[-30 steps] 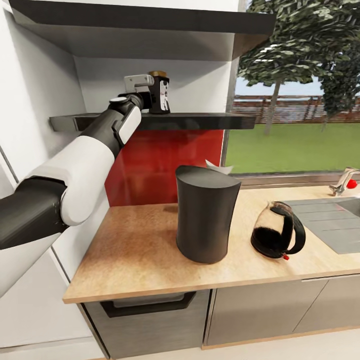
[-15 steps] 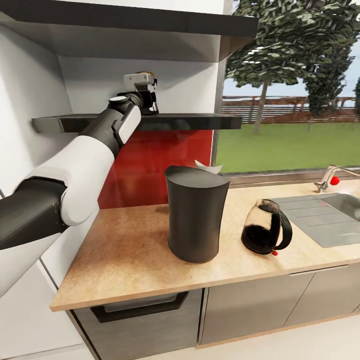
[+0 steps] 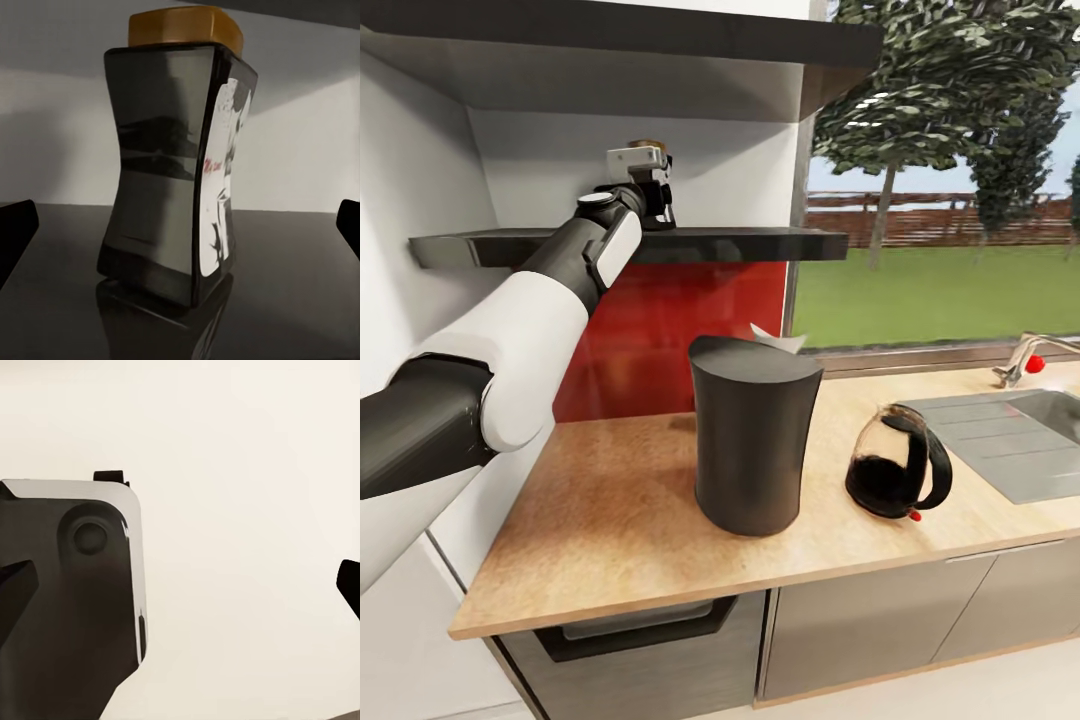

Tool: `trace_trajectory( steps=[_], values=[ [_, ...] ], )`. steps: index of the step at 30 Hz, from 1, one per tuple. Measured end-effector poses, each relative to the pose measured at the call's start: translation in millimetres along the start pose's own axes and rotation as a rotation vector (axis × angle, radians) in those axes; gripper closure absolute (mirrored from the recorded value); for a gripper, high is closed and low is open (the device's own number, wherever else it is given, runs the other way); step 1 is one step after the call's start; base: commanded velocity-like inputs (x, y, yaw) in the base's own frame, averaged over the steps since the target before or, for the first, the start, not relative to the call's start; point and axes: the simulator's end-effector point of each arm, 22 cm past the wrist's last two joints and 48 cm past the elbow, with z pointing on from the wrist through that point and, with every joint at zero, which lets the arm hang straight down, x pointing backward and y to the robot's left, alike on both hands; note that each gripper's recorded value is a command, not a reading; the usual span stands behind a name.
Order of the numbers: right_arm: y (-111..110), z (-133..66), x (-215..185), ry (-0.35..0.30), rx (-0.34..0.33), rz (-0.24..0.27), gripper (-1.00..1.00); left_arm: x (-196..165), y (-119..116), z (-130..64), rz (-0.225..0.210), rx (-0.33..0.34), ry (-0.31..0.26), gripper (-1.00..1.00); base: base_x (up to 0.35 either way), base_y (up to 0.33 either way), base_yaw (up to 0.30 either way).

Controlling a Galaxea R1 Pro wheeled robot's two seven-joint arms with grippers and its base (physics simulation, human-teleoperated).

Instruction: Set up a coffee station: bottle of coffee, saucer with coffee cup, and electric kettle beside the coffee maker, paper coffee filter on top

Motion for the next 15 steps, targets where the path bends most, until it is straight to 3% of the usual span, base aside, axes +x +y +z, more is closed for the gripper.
trace_trajectory(
  steps=[15],
  values=[
    [-0.4, 0.0, 0.1, 0.000, 0.001, 0.000, -1.00, -0.5, 0.2, -0.1, 0.000, 0.000, -0.001, -1.00, 0.095, 0.000, 0.000]
  ],
)
